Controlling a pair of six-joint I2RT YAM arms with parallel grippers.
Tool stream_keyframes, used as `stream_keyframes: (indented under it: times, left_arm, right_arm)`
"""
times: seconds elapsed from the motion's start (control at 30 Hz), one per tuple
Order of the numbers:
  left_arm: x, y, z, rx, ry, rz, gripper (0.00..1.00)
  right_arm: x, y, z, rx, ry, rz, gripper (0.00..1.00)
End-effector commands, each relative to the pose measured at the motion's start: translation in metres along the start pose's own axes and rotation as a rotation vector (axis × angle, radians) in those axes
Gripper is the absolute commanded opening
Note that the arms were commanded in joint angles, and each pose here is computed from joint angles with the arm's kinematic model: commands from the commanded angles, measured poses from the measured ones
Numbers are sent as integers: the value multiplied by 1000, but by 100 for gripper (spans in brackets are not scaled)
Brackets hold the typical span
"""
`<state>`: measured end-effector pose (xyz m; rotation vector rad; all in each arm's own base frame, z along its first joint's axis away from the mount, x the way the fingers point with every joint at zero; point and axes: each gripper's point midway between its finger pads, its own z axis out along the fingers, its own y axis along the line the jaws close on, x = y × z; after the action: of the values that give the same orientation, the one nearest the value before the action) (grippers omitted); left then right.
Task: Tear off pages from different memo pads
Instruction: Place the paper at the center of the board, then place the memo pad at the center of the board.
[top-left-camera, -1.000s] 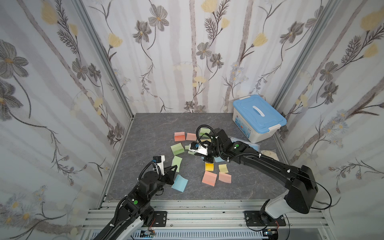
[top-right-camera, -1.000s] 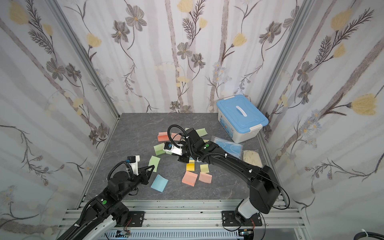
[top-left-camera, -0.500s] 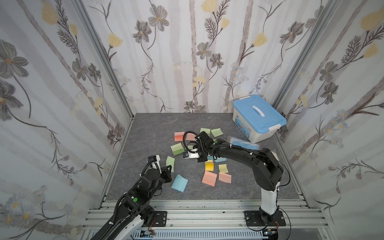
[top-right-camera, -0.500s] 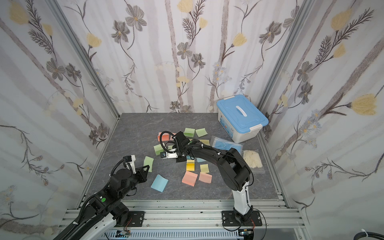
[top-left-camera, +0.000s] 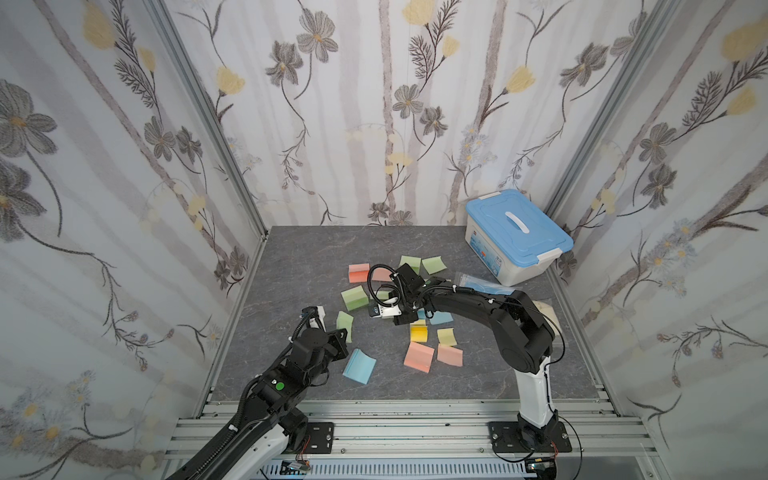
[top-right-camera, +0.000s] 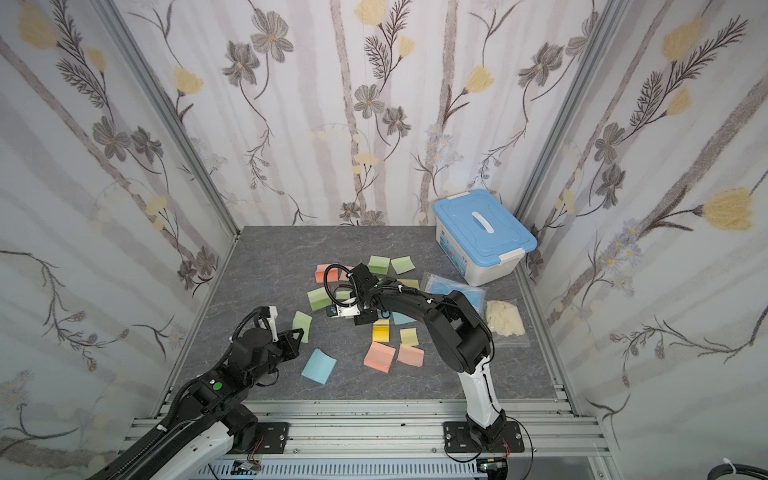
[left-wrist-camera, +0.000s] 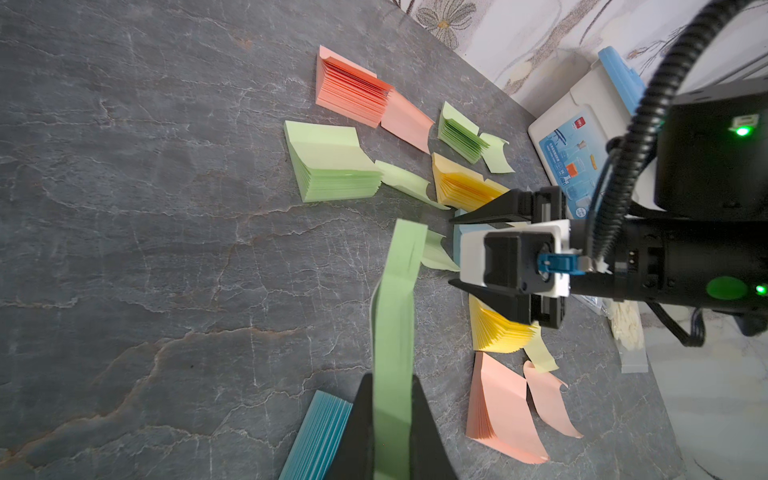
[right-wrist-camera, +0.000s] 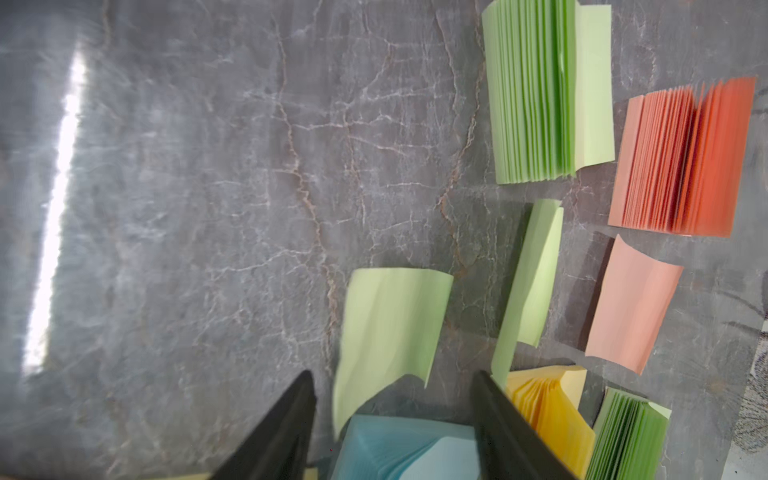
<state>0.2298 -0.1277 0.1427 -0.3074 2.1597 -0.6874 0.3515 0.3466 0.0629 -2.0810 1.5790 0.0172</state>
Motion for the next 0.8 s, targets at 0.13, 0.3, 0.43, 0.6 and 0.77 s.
stream_keyframes:
  times: [0.13, 0.3, 0.43, 0.6, 0.77]
  left_arm:
    - [-13, -13, 12, 42, -20, -93, 7]
    - [-15, -15, 29, 54, -6, -169, 7]
    - [-11, -15, 47, 42, 19, -222, 6]
    - [-11, -11, 67, 25, 23, -265, 6]
    - [-4, -9, 96, 16, 62, -320, 6]
  right_arm:
    - [-22, -14, -65, 89, -92, 183, 100]
    - [-28, -26, -116, 189, -159, 372, 100]
    - [-14, -37, -163, 374, -190, 550, 100]
    - [14, -32, -215, 579, -330, 810, 100]
    - [13, 4, -224, 488, -569, 941, 100]
